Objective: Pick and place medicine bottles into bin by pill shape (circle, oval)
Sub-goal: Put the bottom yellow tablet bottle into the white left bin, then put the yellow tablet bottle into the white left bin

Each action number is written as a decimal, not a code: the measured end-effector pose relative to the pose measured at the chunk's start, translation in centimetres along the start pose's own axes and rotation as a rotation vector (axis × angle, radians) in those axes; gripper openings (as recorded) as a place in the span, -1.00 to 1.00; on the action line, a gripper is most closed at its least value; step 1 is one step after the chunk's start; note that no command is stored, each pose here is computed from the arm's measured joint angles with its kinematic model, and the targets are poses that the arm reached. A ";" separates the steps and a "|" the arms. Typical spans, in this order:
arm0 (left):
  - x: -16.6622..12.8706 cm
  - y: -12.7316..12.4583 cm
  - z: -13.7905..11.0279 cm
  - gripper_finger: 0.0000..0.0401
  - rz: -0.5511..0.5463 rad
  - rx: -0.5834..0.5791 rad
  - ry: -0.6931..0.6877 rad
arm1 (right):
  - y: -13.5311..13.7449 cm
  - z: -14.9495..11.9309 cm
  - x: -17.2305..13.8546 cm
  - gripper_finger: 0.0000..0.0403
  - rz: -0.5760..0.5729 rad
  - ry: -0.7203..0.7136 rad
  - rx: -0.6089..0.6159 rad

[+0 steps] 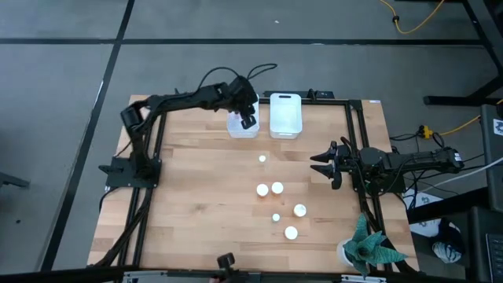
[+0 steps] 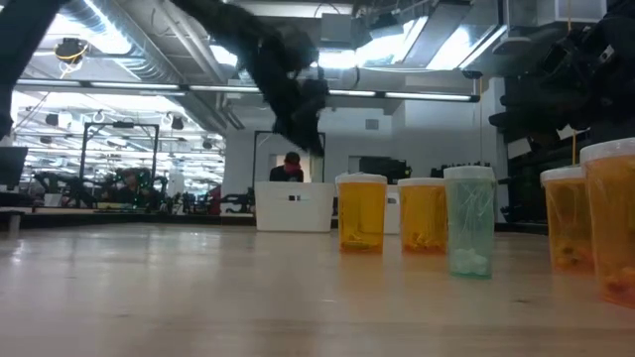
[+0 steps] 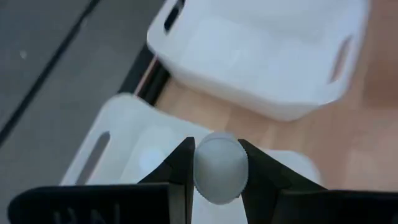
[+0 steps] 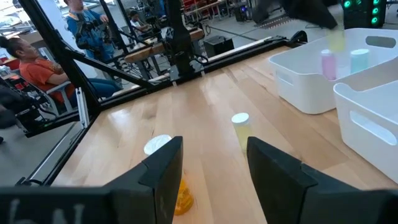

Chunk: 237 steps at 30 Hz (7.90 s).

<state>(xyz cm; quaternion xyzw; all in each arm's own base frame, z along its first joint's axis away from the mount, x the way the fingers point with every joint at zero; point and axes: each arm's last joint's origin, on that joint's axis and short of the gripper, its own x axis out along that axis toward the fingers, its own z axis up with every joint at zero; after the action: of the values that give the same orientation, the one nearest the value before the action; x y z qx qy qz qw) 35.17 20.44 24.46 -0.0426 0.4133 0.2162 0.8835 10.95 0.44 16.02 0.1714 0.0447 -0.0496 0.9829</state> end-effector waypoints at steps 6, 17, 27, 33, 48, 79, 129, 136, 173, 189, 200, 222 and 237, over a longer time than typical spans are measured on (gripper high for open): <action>3.7 0.4 -2.1 -0.61 -0.065 -0.037 0.122 | 0.0 -0.1 0.0 -0.10 -0.002 0.006 -0.021; 6.6 0.2 -3.0 -0.61 -0.066 -0.018 0.132 | 0.0 -0.1 0.0 -0.10 -0.002 0.005 -0.024; 6.6 0.2 -3.0 -0.39 -0.067 -0.016 0.134 | 0.0 -0.1 0.0 -0.10 -0.002 0.007 -0.024; 6.6 0.2 -3.0 -0.25 -0.066 -0.023 0.134 | 0.0 -0.1 0.0 -0.10 -0.002 0.007 -0.021; 3.7 0.7 1.4 -0.20 -0.057 -0.009 0.107 | 0.0 -0.1 0.0 -0.10 -0.003 0.008 -0.021; -4.6 -13.1 -6.3 -0.22 -0.271 0.381 0.677 | -0.1 -0.2 0.0 -0.10 -0.007 0.019 -0.003; 1.4 -15.6 -7.9 0.19 -0.233 0.341 -0.134 | -0.1 -0.4 0.0 -0.10 -0.013 0.036 -0.002; 2.2 -15.9 -7.8 0.18 -0.232 0.335 -0.168 | -0.1 -0.4 0.0 -0.10 -0.013 0.036 -0.002; 4.1 -16.3 -8.3 -0.10 -0.232 0.320 -0.199 | -0.1 -0.4 0.0 -0.10 -0.013 0.036 -0.002; -4.6 -12.0 -3.4 -0.50 -0.166 0.241 -0.338 | -0.2 -0.4 0.0 -0.10 -0.016 0.043 -0.001; -8.6 -3.0 -3.8 -0.50 0.035 0.120 -0.246 | -0.2 -0.4 0.0 -0.10 -0.016 0.044 -0.001; 3.1 0.3 -7.4 -0.50 -0.075 0.051 -0.045 | -0.2 -0.5 0.0 -0.10 -0.019 0.051 0.019; 3.1 0.4 -7.6 -0.36 -0.072 0.046 -0.024 | -0.2 -0.5 0.0 -0.10 -0.021 0.055 0.019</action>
<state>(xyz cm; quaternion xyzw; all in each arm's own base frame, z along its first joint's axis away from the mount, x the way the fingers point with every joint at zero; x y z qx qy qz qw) 31.38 19.98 17.21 -0.0343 0.4060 0.1753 0.8962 10.87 0.43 15.45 0.1816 0.0728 -0.0556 0.9791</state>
